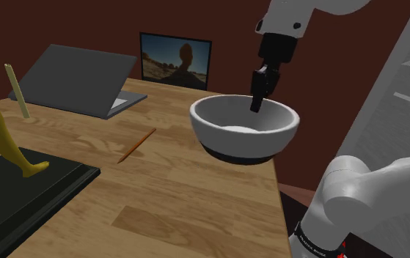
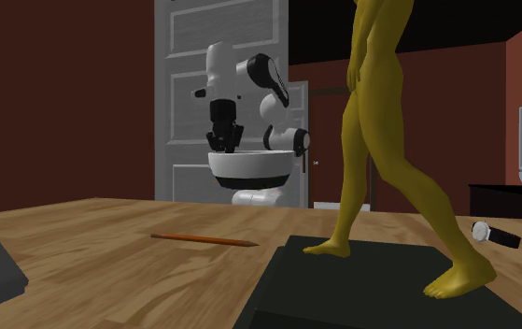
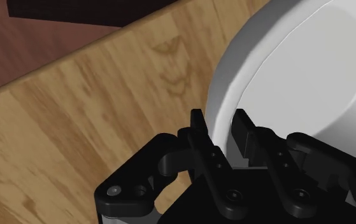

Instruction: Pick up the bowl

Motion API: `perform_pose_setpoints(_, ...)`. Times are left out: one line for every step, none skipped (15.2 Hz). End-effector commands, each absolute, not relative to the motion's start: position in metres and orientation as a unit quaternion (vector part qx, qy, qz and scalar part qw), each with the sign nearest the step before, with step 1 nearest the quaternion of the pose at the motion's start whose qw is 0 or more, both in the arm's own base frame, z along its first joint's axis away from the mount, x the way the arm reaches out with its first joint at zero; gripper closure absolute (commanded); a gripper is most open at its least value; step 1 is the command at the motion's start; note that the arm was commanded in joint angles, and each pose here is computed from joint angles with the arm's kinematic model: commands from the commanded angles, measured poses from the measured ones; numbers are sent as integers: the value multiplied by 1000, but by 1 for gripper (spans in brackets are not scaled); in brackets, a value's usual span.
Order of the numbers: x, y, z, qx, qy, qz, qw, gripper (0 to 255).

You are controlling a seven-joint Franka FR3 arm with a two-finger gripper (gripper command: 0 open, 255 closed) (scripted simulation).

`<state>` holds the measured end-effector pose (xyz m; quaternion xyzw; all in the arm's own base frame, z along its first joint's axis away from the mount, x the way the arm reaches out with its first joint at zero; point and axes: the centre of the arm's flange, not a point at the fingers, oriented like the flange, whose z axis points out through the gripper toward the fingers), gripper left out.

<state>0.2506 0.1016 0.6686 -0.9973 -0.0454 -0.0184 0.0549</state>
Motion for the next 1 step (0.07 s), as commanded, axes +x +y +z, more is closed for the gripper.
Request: perform_pose_setpoints(251, 102, 671, -997, -45, -19, 55, 255)
